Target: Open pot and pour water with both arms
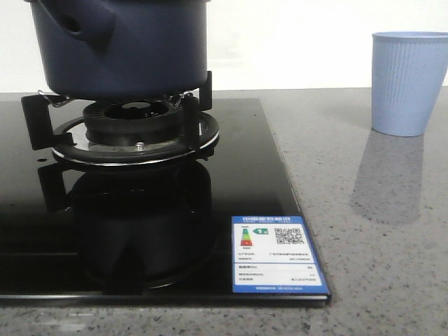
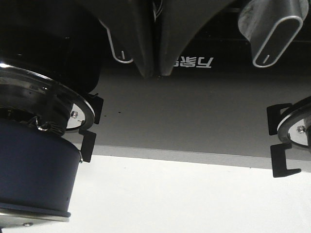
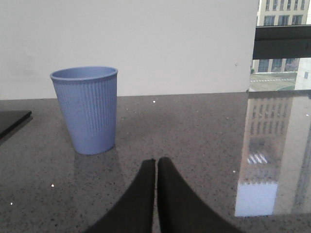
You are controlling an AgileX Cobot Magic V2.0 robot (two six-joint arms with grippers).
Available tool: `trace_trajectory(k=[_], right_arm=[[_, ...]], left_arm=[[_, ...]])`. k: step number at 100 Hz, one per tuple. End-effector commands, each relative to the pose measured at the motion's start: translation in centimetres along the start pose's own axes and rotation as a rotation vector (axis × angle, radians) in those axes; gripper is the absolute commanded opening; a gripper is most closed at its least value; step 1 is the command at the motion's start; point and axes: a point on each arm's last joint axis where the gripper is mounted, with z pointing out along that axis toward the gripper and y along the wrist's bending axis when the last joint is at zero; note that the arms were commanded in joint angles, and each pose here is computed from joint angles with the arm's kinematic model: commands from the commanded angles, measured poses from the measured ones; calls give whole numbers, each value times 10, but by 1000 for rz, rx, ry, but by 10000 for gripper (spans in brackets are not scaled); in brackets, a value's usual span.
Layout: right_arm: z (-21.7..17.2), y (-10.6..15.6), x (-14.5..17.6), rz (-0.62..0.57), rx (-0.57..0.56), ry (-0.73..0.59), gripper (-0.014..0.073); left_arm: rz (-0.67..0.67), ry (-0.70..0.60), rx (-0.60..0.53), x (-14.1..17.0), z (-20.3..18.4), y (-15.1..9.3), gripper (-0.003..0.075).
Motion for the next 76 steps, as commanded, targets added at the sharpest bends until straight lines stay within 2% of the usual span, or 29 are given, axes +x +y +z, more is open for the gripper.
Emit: trace_trajectory(k=[1, 76], right_arm=[[-1, 0, 3, -13, -4, -45, -46], [-1, 0, 3, -13, -4, -49, -46]], left_arm=[[-9, -69, -5, 3, 0, 1, -19], [-9, -69, -5, 3, 0, 1, -19]])
